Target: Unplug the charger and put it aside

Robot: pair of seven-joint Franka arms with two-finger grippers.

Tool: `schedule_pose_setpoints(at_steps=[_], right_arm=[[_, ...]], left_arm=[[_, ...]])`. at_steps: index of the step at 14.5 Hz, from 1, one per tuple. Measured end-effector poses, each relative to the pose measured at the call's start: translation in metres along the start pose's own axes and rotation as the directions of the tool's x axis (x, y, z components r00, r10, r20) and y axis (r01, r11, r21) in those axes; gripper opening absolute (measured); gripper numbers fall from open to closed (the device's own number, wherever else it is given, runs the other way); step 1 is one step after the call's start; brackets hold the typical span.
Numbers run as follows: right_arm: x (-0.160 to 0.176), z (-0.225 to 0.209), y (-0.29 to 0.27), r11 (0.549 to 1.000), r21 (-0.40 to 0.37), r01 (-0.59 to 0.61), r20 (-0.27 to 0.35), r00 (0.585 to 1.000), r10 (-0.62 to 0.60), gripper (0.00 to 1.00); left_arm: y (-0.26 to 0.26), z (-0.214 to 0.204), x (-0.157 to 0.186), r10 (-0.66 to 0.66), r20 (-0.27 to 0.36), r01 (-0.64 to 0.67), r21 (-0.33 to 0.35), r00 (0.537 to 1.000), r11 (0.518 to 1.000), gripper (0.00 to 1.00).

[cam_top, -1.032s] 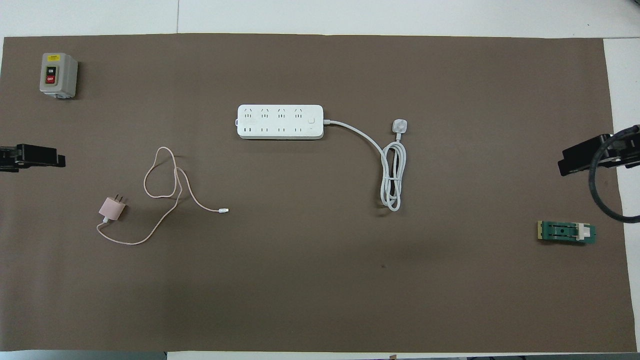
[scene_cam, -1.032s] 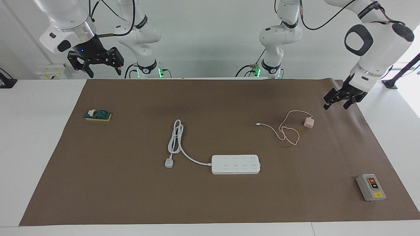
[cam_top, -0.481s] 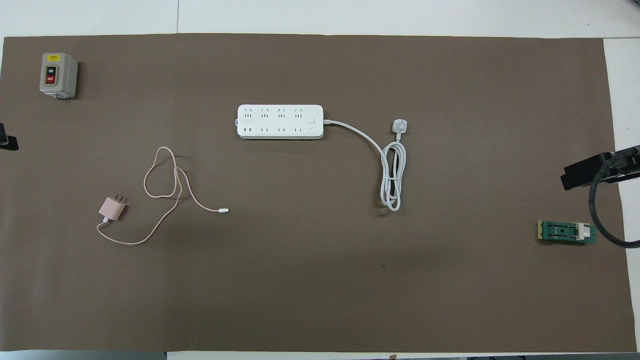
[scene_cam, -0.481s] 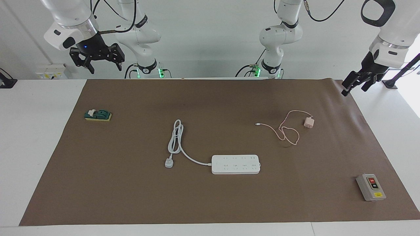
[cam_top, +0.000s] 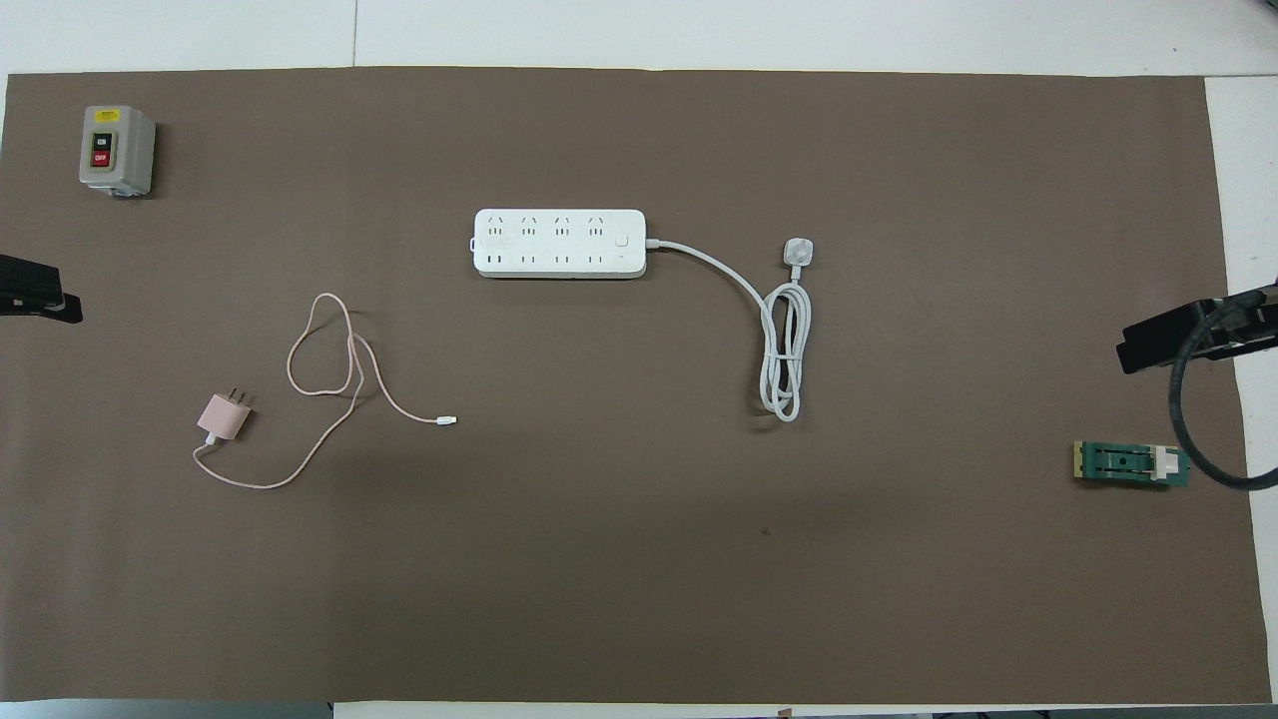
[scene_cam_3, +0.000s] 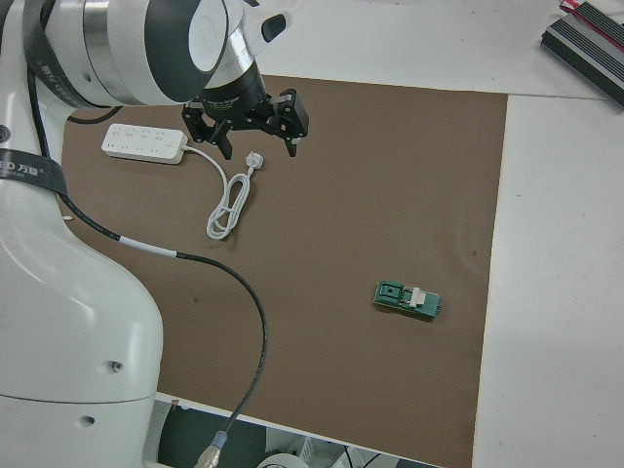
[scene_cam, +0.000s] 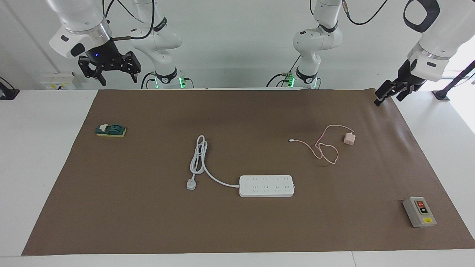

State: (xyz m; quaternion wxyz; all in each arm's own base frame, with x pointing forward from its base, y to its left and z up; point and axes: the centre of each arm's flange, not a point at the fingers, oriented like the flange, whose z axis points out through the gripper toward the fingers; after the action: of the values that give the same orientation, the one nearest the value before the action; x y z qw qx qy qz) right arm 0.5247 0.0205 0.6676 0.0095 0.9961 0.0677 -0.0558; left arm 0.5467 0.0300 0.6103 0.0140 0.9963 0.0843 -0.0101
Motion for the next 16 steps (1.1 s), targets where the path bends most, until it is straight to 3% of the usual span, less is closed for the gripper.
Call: schedule_pose_setpoints(at_steps=[8,16], right_arm=[[0.001,0.0,-0.006,1.0,-0.004,-0.011,0.001,1.0,0.011,1.0],[0.002,-0.001,-0.002,0.996,-0.003,-0.084,-0.013,0.996,0.084,1.0]], left_arm=[[0.042,0.0,-0.002,0.18,-0.024,-0.18,0.002,0.983,0.984,1.0],[0.047,0.001,-0.004,0.199,-0.012,-0.199,0.004,0.98,0.98,1.0]])
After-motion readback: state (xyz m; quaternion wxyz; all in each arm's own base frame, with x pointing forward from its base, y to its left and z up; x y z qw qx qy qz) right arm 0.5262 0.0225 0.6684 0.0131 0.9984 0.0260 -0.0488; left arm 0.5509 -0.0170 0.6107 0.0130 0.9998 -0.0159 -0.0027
